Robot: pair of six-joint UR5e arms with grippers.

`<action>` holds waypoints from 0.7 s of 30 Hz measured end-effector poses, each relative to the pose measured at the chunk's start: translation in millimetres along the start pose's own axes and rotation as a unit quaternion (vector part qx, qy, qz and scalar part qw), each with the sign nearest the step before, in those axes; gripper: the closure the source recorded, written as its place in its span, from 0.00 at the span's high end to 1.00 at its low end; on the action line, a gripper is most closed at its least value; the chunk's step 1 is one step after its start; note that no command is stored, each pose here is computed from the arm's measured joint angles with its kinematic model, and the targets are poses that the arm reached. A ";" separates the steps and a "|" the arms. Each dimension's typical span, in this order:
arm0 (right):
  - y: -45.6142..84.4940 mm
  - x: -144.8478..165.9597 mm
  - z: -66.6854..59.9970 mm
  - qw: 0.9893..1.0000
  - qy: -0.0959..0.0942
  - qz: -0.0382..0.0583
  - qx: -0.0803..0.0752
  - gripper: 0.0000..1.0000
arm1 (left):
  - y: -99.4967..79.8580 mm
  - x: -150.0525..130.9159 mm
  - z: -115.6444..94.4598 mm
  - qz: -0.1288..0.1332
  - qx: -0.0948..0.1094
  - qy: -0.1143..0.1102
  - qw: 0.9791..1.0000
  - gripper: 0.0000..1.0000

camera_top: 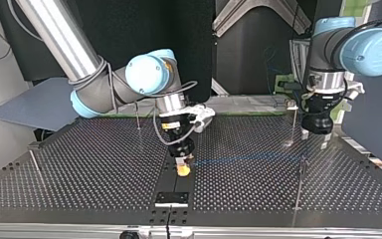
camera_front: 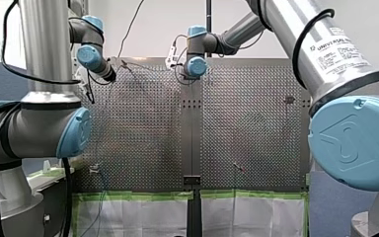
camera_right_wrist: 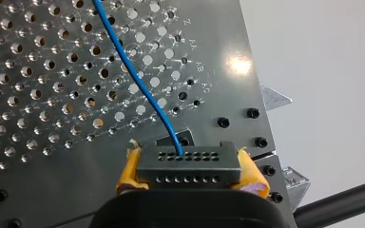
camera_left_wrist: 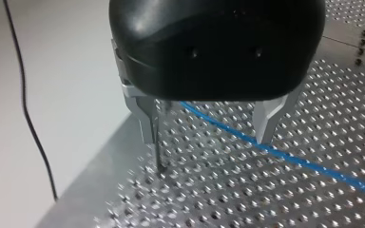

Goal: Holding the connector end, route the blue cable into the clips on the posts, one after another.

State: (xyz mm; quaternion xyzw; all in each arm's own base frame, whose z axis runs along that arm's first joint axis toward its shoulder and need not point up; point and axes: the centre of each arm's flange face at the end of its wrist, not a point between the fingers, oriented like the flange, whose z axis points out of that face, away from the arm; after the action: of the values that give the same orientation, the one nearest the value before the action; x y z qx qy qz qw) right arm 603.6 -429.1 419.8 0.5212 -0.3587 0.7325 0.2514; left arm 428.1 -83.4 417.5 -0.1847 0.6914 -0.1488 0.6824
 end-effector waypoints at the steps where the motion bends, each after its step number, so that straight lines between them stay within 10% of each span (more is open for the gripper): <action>1: 0.0 0.0 0.0 1.000 0.000 0.000 0.000 0.00 | -1.7 -2.5 -1.5 0.000 0.003 -0.004 1.000 1.00; 14: 0.5 0.0 -0.1 1.000 -0.001 0.001 -0.001 0.00 | -28.0 -7.5 -11.3 0.038 0.065 -0.011 0.997 1.00; 21: 0.4 -0.6 -0.2 1.000 -0.002 0.001 0.000 0.00 | -32.4 -3.6 -16.1 0.064 0.055 -0.008 0.996 1.00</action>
State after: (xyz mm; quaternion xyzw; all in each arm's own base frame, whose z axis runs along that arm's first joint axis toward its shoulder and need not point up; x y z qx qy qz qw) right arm 603.4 -429.2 419.1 0.5220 -0.3600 0.7317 0.2499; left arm 413.8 -111.3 436.0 -0.1033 0.6873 -0.1406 0.7051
